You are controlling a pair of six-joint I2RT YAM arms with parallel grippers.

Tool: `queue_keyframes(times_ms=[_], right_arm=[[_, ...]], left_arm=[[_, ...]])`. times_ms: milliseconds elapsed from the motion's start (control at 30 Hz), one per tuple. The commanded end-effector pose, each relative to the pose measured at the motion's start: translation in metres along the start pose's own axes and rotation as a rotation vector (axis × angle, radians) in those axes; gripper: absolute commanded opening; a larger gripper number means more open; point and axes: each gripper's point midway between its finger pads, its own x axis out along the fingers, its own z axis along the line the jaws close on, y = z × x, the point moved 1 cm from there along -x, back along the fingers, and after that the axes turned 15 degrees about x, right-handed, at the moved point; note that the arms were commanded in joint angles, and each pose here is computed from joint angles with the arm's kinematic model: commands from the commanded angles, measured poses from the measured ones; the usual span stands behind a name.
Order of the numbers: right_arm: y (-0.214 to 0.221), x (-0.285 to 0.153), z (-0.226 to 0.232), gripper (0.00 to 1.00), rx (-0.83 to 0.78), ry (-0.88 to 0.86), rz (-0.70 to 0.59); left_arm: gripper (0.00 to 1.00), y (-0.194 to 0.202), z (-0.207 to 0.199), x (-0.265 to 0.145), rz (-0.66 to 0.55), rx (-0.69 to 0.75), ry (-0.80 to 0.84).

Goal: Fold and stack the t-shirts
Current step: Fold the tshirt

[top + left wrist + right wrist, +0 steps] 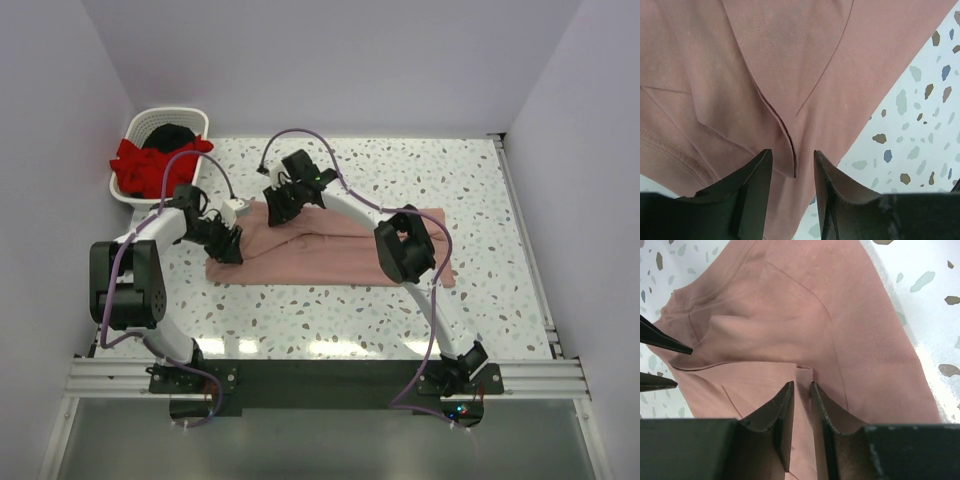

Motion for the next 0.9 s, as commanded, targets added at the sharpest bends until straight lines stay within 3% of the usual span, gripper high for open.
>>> queue_keyframes(times_ms=[0,167,367,533,867], right_arm=[[-0.013,-0.007,0.011,0.20,-0.035,-0.028,-0.021],[-0.011,-0.013,0.014,0.00,-0.049,-0.029,-0.010],[-0.011,-0.023,0.024,0.00,-0.061,-0.054,-0.013],[-0.012,-0.033,0.029,0.00,-0.064,-0.058,-0.021],[-0.011,-0.062,0.046,0.00,-0.067,-0.077,-0.047]], left_arm=[[0.42,-0.002,0.004,-0.001,-0.009,0.044,-0.011],[0.29,-0.003,0.005,-0.001,-0.008,0.046,-0.014],[0.10,-0.005,0.008,-0.003,-0.005,0.046,-0.027],[0.00,-0.009,0.008,-0.007,-0.014,0.057,-0.032],[0.00,-0.025,-0.005,-0.025,-0.046,0.102,-0.042]])
